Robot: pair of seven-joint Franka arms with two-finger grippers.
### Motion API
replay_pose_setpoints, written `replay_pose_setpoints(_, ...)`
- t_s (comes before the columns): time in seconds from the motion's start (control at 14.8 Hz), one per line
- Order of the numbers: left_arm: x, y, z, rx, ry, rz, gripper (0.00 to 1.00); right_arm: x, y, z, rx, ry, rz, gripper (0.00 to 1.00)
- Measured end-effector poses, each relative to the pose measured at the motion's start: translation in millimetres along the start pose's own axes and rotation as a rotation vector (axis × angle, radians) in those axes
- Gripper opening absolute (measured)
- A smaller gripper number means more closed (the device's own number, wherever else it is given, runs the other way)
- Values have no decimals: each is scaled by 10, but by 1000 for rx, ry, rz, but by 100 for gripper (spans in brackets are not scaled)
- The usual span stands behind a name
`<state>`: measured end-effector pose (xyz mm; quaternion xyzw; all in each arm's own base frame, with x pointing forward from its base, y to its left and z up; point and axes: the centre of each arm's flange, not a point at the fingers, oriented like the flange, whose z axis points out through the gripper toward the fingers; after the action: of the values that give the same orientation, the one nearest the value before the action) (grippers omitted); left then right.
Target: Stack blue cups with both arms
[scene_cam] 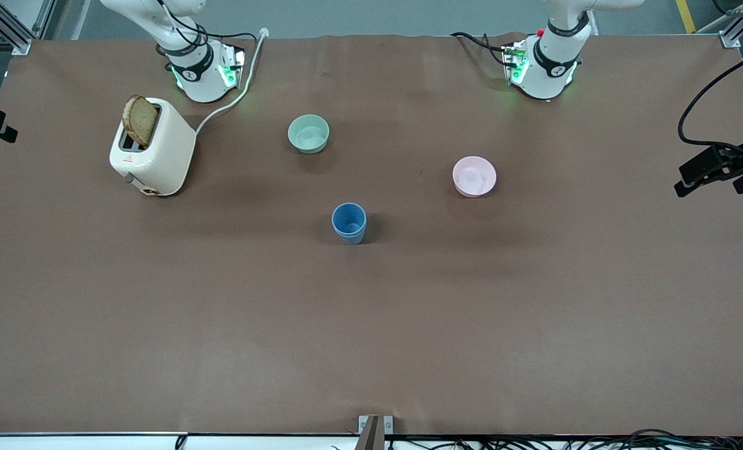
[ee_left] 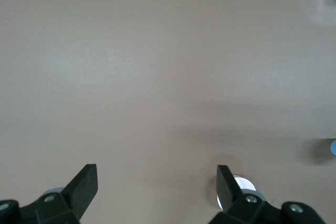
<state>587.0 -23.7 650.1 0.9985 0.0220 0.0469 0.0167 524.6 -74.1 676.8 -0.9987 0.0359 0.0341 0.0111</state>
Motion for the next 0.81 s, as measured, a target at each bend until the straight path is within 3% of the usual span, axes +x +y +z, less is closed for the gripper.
replay_pose_setpoints(0.81, -48, 22, 40, -3, -38, 8, 100, 12, 8, -10, -1, 12, 0, 100)
